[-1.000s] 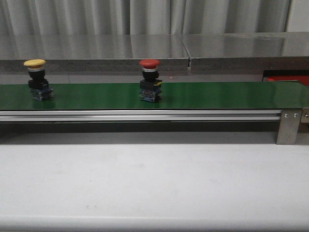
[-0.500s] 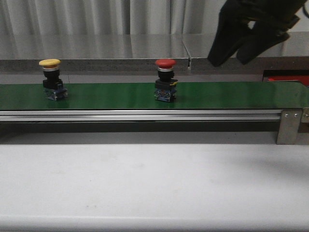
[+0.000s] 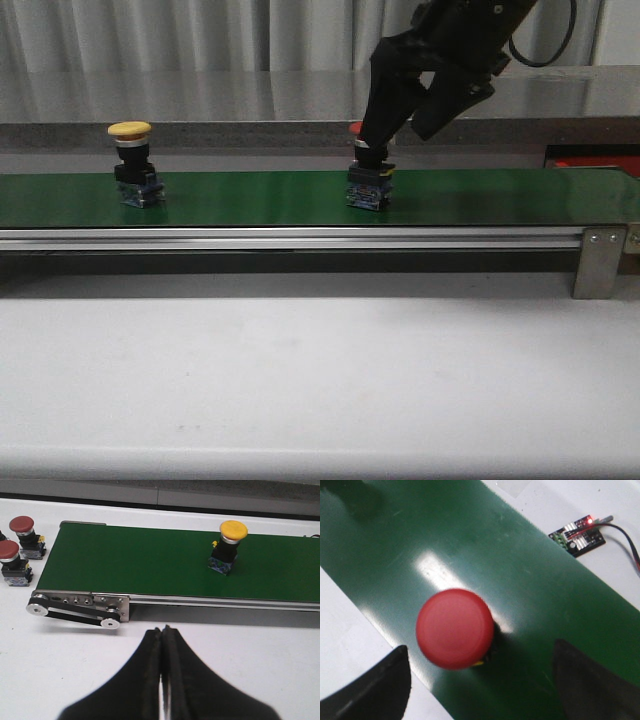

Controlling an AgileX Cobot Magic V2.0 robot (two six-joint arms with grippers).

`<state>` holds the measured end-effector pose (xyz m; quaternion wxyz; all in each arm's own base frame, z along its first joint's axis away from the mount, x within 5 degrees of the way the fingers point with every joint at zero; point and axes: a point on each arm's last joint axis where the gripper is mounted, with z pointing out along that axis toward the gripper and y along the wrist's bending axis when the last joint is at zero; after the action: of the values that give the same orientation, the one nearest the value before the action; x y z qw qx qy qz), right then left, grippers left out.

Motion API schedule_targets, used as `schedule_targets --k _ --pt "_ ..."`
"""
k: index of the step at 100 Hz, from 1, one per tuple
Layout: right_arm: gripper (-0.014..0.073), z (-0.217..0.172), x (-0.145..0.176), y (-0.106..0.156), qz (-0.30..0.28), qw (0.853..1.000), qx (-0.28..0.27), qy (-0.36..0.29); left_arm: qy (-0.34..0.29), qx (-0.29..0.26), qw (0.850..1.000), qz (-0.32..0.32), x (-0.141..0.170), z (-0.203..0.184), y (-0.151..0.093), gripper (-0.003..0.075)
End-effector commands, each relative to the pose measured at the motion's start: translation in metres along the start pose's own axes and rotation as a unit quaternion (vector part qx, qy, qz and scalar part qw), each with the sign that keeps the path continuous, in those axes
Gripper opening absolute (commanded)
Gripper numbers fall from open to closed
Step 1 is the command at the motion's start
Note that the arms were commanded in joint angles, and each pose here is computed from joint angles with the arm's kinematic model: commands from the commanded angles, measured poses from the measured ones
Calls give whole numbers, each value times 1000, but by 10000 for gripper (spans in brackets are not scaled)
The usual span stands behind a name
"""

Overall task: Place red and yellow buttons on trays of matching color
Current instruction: 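Lower the right gripper onto the red button on the belt and grasp, then carry the red button into the red tray and open the right gripper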

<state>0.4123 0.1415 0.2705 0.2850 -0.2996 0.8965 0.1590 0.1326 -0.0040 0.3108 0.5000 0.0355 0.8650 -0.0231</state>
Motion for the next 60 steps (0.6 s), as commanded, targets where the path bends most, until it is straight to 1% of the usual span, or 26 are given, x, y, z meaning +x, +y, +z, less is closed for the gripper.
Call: schedule_targets --k 1,11,17,22,24,25,26,32,38,47,54,60 --pt "581 -23 -21 3 -14 999 12 -50 -52 -3 999 -5 -15 -5 0 -19" --pt "573 -17 -22 0 -13 999 12 -48 -52 -3 999 -5 -15 -5 0 -19" --pt "537 -13 -21 -2 -12 999 13 -46 -52 -3 999 -5 -15 -5 0 -19" --pt "479 -9 -20 -3 -12 999 13 -41 -52 -3 999 -5 -15 -5 0 -19" --pt "436 -8 -19 -3 -13 999 14 -38 -52 -3 999 -5 -15 -5 0 -19" --pt "436 -8 -19 -3 -14 999 14 -37 -52 -3 999 -5 -15 -5 0 -19" --pt "403 -7 -19 -4 -15 999 15 -34 -52 -3 999 -5 -15 -5 0 -19" --pt "318 -6 -16 -4 -21 999 17 -22 -52 -3 999 -5 -15 -5 0 -19" --pt "254 -8 -15 -5 -28 999 20 -12 -52 -3 999 -5 -15 -5 0 -19" --pt "244 -18 -17 -8 -31 999 30 3 -52 -3 999 -5 -15 -5 0 -19" --pt "244 -32 -20 -17 -24 998 53 17 -52 -3 999 -5 -15 -5 0 -19" --pt "244 -49 -23 -30 -11 996 82 23 -52 -3 999 -5 -15 -5 0 -19"
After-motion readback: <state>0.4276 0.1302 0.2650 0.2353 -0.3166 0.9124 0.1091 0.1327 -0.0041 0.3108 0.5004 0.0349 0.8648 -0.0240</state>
